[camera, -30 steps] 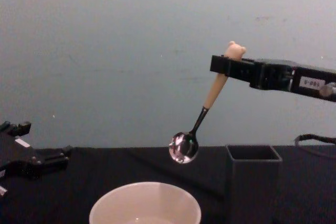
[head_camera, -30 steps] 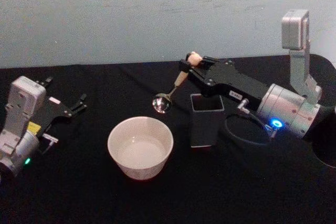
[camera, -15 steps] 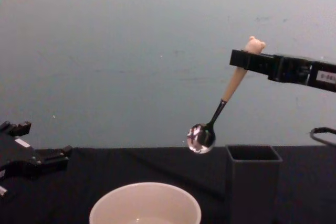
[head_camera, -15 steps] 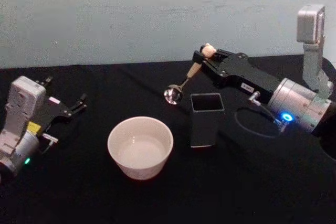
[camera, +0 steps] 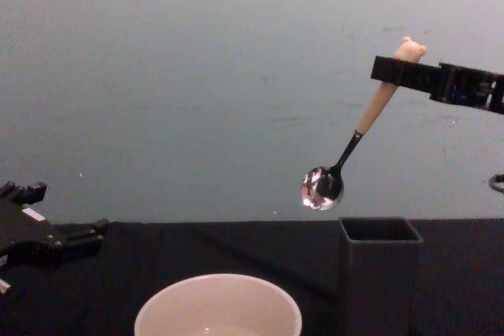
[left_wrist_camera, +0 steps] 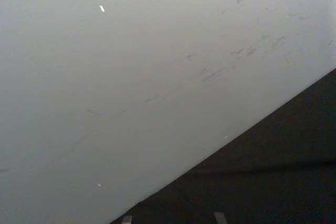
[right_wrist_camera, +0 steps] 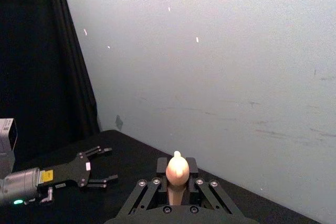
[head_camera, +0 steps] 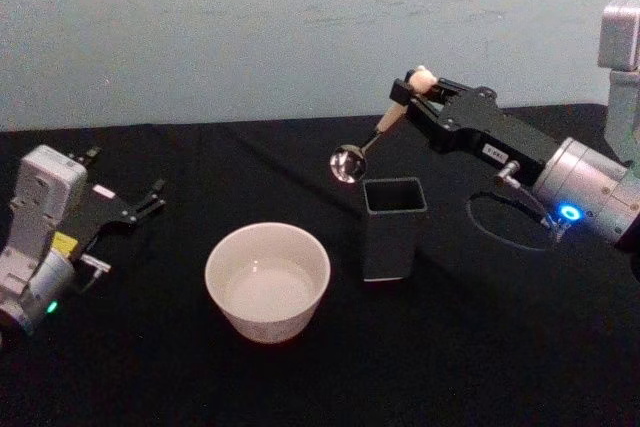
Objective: Pick up the stirring spoon with one hand, stir inside the cup, then place it back in its original position.
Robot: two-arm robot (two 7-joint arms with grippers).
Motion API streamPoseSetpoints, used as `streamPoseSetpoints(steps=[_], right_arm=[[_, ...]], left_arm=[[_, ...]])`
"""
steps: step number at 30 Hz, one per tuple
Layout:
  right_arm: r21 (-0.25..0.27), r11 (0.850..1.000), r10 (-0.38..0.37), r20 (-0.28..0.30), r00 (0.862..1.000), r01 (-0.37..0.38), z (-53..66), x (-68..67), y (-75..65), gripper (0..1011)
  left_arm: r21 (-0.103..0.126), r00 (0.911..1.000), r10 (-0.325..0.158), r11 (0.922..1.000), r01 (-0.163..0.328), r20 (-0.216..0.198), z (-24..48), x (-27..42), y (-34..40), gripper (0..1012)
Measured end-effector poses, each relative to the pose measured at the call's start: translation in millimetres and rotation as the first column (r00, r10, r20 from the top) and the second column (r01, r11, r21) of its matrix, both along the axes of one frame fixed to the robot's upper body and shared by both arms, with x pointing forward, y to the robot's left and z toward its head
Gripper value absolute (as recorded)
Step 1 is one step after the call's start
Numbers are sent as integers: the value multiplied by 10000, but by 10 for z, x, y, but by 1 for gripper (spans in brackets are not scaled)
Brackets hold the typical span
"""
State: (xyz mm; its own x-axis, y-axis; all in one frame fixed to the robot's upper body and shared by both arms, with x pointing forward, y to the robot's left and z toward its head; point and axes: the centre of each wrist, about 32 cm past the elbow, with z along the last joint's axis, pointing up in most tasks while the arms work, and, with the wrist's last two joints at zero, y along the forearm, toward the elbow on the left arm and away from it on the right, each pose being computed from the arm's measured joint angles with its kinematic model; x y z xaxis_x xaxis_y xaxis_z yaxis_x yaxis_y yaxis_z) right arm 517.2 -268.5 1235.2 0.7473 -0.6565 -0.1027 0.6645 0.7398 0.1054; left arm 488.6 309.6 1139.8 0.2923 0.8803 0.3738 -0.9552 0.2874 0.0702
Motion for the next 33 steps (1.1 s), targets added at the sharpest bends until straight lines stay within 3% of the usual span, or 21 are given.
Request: streamPoseSetpoints(steps=[33], right_arm=[[-61, 9997, -215, 31, 9998, 215, 9, -165, -391, 207]], left_arm=[[0, 10000, 0, 10000, 0, 0, 0, 0, 0, 1001]])
